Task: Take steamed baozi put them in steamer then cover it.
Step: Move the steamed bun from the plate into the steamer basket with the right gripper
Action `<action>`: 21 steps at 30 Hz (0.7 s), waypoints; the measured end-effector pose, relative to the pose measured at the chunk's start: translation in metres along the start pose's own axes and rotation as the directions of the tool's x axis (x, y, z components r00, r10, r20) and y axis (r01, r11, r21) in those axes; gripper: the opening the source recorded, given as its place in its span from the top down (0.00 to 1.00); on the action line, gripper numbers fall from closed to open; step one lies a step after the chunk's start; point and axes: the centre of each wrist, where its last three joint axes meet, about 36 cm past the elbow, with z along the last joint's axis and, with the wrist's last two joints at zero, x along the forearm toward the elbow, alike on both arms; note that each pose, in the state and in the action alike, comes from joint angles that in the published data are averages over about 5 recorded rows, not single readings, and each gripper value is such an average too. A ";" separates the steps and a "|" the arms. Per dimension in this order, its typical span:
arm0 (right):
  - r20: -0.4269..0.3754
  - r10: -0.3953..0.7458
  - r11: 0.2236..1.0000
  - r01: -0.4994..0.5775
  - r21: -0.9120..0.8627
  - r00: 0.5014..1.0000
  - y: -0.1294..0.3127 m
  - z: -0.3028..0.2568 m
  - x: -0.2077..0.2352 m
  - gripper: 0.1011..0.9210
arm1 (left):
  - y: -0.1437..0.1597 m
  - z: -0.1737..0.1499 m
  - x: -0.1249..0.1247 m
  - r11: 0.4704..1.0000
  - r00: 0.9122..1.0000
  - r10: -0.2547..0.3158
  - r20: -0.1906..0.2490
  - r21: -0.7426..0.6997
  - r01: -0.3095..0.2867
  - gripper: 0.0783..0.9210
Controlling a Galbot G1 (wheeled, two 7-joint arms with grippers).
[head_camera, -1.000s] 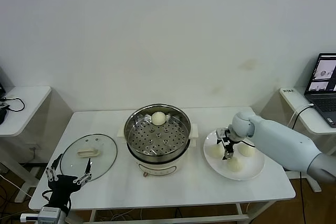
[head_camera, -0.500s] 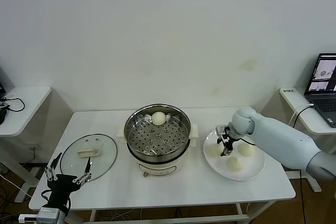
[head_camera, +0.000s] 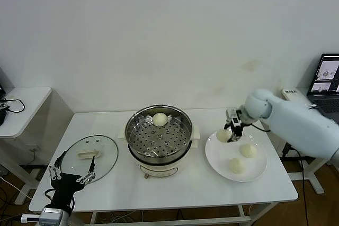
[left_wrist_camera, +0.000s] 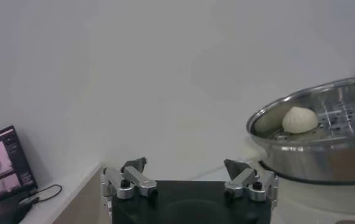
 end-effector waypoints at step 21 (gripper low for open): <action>0.161 0.078 0.995 -0.086 0.046 0.984 -0.052 -0.168 0.064 0.38 | 0.007 0.000 -0.003 1.000 1.000 -0.015 0.005 -0.007 0.015 0.12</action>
